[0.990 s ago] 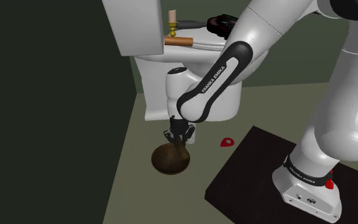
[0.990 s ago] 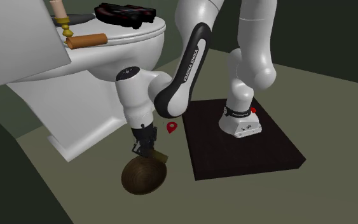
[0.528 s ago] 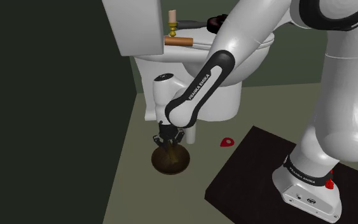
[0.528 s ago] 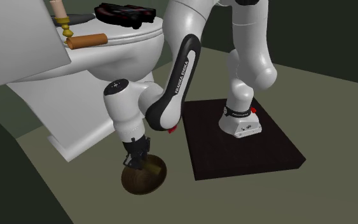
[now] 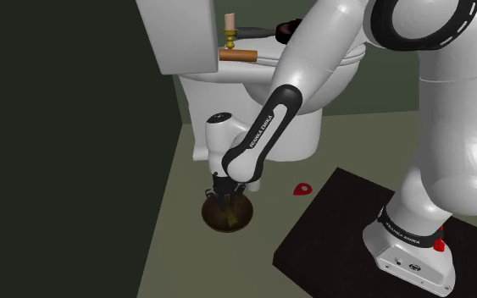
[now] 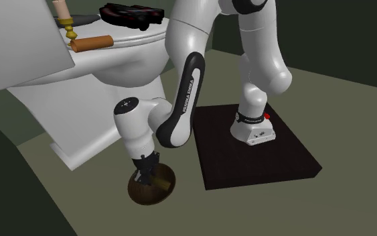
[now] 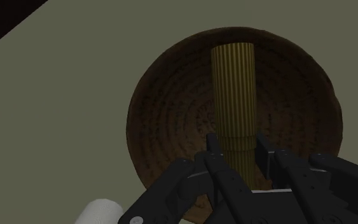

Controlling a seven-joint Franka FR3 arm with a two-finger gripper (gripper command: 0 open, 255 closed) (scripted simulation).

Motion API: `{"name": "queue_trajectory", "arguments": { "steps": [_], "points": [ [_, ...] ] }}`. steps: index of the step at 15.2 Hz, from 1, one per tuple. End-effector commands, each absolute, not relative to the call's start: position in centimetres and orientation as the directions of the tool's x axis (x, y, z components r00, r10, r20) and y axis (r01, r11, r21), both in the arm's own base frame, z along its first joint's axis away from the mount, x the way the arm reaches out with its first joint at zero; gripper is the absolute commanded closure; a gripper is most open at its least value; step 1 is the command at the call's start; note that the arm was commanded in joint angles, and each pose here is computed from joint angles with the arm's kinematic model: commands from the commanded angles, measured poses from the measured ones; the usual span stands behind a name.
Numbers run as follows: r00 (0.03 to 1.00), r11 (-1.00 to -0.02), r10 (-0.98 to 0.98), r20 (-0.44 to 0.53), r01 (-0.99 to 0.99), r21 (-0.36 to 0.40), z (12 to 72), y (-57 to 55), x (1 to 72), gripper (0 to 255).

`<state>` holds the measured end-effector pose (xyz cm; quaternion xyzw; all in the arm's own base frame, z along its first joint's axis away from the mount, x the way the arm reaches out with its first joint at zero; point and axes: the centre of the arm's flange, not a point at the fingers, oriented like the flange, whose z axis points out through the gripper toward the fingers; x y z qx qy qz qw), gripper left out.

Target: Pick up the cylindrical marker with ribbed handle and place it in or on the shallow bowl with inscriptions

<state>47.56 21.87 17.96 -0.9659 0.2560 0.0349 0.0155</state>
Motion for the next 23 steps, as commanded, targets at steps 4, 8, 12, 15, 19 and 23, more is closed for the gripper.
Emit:
{"name": "queue_trajectory", "arguments": {
  "steps": [4, 8, 12, 15, 19, 23],
  "points": [
    [0.867, -0.868, -0.494, -0.075, -0.496, -0.013, 17.5, 21.9, 47.6, 255],
    [0.866, -0.868, -0.494, -0.075, -0.496, -0.013, 17.5, 21.9, 47.6, 255],
    [0.866, -0.868, -0.494, -0.075, -0.496, -0.013, 17.5, 21.9, 47.6, 0],
    [0.867, -0.868, -0.494, -0.075, -0.496, -0.013, 18.8, 21.8, 47.7, 0],
    [0.867, -0.868, -0.494, -0.075, -0.496, -0.013, 22.4, 21.6, 47.9, 0],
    [0.867, -0.868, -0.494, -0.075, -0.496, -0.013, 22.4, 21.6, 47.9, 0]
  ]
}}
